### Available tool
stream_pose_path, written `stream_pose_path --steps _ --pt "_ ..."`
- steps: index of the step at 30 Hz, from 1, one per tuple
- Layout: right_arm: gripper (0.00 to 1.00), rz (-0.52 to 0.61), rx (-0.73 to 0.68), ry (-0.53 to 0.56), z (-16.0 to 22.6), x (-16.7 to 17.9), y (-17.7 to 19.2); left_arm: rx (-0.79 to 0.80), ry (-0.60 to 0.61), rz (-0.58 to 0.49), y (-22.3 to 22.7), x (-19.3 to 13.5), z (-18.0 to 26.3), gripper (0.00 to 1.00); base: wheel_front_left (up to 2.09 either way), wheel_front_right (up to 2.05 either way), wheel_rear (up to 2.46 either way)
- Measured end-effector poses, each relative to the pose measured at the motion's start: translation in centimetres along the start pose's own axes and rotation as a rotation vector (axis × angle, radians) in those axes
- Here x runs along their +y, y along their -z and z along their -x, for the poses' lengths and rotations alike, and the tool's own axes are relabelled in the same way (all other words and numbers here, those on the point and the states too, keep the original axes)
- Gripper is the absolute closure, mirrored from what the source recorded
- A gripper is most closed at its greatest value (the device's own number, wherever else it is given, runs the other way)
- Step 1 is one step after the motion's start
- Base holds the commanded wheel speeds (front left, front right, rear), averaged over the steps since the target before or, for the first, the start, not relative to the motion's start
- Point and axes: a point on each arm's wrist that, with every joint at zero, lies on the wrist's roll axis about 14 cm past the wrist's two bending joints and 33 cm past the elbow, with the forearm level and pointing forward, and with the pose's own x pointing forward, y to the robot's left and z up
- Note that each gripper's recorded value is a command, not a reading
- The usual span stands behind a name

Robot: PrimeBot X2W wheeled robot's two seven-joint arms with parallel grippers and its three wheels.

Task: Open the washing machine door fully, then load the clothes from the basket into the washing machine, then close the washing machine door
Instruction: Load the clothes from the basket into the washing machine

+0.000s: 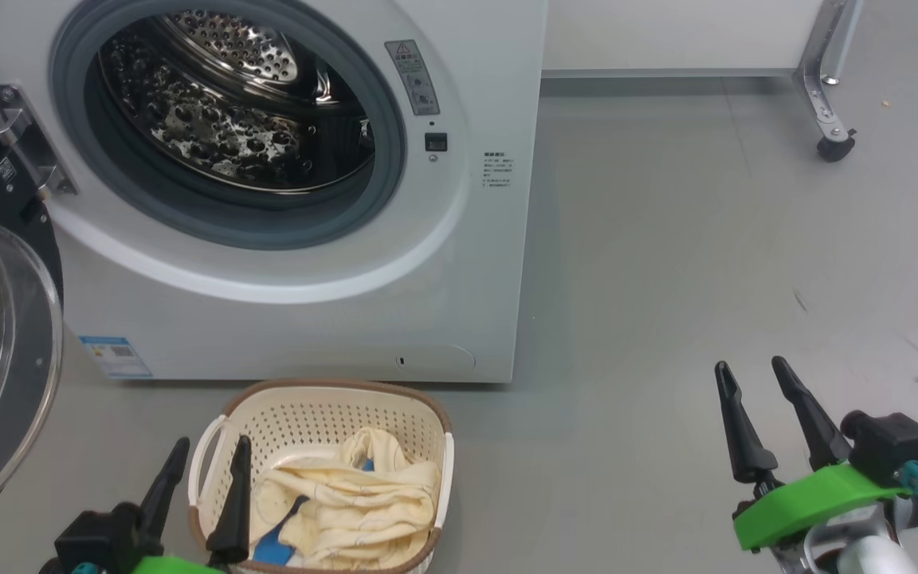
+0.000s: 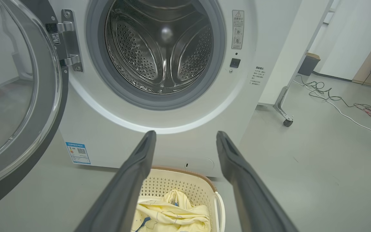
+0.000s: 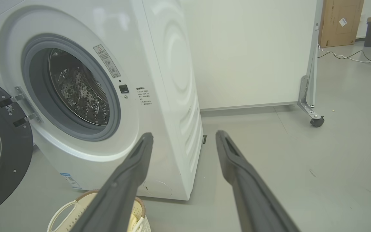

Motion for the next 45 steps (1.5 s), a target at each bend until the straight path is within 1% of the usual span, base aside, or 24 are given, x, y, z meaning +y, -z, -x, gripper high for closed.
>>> stream_pose_path --steps 10,18,45 --pt "0.00 -0.003 0.008 -0.004 -0.1 0.2 0.3 0.010 0.010 -0.012 0.5 -0.3 0.2 0.00 0.81 -0.81 0.00" --pt "0.00 -0.003 0.009 -0.007 -0.2 0.2 0.3 0.016 0.001 -0.015 0.7 -0.1 0.3 0.00 0.02 -0.02 0.00" --pt "0.00 -0.003 0.009 -0.001 -0.1 0.1 0.3 0.051 0.025 -0.026 1.7 -0.6 0.5 0.00 0.00 0.00 0.00"
